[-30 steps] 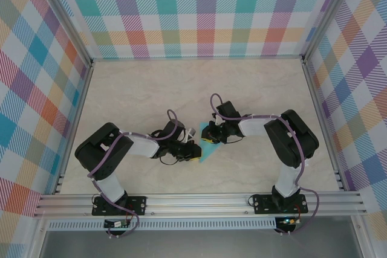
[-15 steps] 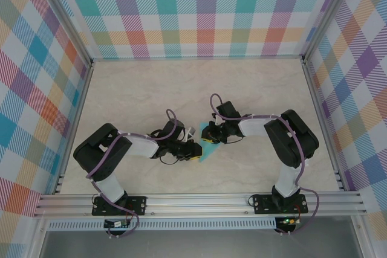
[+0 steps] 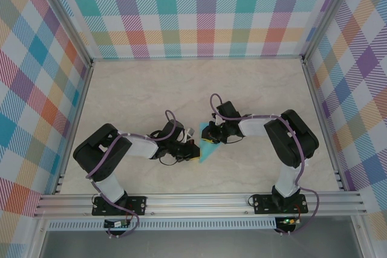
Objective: Fold a paper plane with a square sheet of paper (pick it up from the middle)
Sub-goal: Fourth fold the wing at the center of the table.
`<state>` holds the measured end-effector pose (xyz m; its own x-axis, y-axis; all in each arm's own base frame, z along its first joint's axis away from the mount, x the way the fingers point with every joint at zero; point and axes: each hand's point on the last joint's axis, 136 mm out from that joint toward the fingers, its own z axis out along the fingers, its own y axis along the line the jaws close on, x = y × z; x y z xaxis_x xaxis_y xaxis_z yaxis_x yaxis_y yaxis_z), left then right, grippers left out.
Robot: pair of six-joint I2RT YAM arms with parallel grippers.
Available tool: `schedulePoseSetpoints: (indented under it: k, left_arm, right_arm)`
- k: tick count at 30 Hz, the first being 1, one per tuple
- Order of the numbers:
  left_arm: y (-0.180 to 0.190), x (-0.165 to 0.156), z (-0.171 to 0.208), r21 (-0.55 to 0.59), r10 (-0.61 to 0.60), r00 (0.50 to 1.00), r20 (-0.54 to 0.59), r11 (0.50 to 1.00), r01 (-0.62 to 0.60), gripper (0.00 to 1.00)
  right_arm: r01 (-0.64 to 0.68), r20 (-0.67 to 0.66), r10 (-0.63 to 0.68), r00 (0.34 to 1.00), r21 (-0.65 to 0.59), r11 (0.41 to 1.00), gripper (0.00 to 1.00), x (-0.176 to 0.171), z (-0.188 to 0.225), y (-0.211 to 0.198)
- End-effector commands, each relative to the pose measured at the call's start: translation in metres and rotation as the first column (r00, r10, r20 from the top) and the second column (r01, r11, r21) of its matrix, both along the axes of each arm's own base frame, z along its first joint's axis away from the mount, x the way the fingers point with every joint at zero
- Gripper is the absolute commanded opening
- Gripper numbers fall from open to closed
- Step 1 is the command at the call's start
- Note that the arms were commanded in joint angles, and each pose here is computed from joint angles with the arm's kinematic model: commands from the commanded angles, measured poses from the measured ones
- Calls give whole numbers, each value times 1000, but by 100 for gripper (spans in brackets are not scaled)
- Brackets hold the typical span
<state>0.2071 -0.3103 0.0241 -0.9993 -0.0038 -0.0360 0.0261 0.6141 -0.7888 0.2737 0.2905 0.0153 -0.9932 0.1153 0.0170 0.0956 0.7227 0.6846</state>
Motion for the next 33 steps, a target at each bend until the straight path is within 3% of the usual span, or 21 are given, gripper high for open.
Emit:
schedulePoseSetpoints:
  k: [1, 8, 18, 28, 33]
  left_arm:
    - [-1, -11, 4, -25, -57, 998, 3, 998, 57, 3]
    - [-1, -26, -2, -35, -141, 989, -35, 990, 139, 6]
    - [-2, -28, 8, -47, -160, 987, -26, 986, 159, 12]
    - [-1, -28, 0, -13, -159, 986, -52, 987, 159, 0]
    - [2, -35, -8, 34, -186, 979, -85, 981, 190, 0]
  right_arm:
    - [-12, -125, -6, 992, -147, 989, 17, -29, -47, -26]
    - [-2, -147, -27, 989, -194, 981, 17, -33, -58, -34]
    - [-6, -153, -26, 988, -204, 979, 17, -35, -61, -36]
    - [-4, -159, -30, 987, -206, 979, 17, -38, -62, -38]
    - [-3, -164, -33, 986, -213, 977, 17, -40, -66, -40]
